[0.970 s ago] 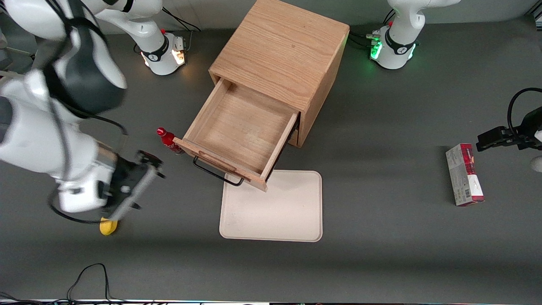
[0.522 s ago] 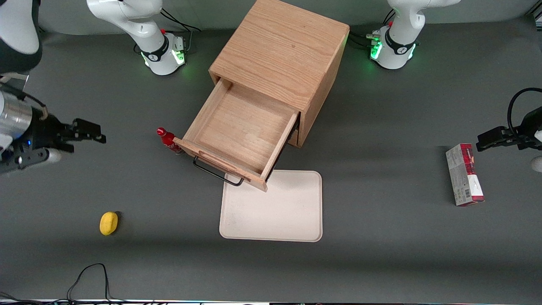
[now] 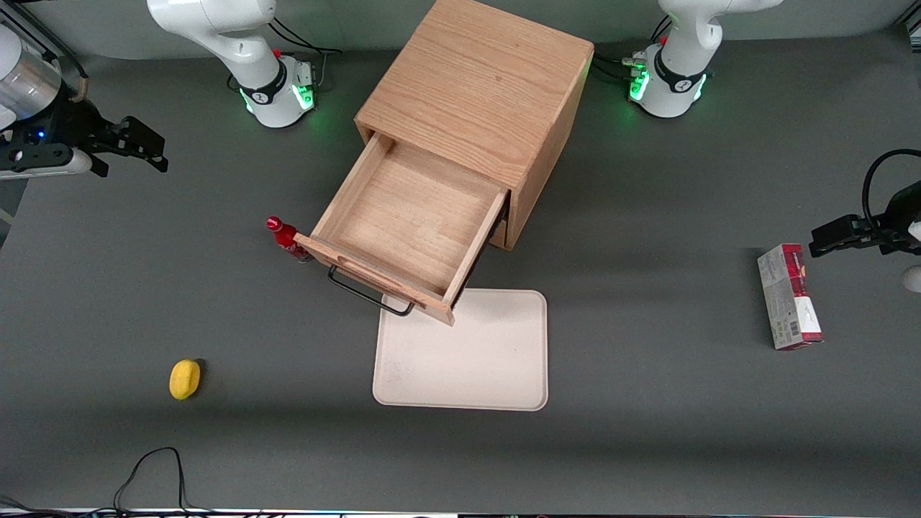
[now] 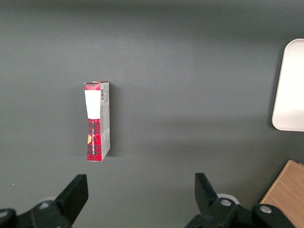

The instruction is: Open upper drawer

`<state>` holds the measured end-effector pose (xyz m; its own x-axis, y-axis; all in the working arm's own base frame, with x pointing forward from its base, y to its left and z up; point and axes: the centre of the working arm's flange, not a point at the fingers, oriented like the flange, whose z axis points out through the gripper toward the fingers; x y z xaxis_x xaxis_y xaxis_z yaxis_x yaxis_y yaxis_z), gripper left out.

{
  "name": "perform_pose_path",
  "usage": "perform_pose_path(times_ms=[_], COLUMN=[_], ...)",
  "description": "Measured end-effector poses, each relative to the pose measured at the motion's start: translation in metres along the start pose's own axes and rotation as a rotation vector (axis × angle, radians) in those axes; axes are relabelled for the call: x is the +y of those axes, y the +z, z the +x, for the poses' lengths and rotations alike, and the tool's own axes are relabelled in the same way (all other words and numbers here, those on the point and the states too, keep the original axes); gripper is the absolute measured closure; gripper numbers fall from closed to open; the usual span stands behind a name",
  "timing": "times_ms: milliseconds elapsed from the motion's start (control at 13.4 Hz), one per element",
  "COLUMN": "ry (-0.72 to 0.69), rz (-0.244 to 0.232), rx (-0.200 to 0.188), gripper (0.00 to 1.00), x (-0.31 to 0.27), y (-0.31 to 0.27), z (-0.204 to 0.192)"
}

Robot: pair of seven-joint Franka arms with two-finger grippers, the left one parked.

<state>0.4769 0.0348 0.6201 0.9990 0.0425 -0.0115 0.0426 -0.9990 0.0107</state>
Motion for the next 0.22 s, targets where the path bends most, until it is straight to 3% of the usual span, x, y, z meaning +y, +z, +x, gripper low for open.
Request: perform_pose_path(times_ms=[224], ry=[0.003], rz=[0.001], rx=[-0.006], gripper=[0.00], x=[-0.0006], y=[0.0066], z=[0.0055])
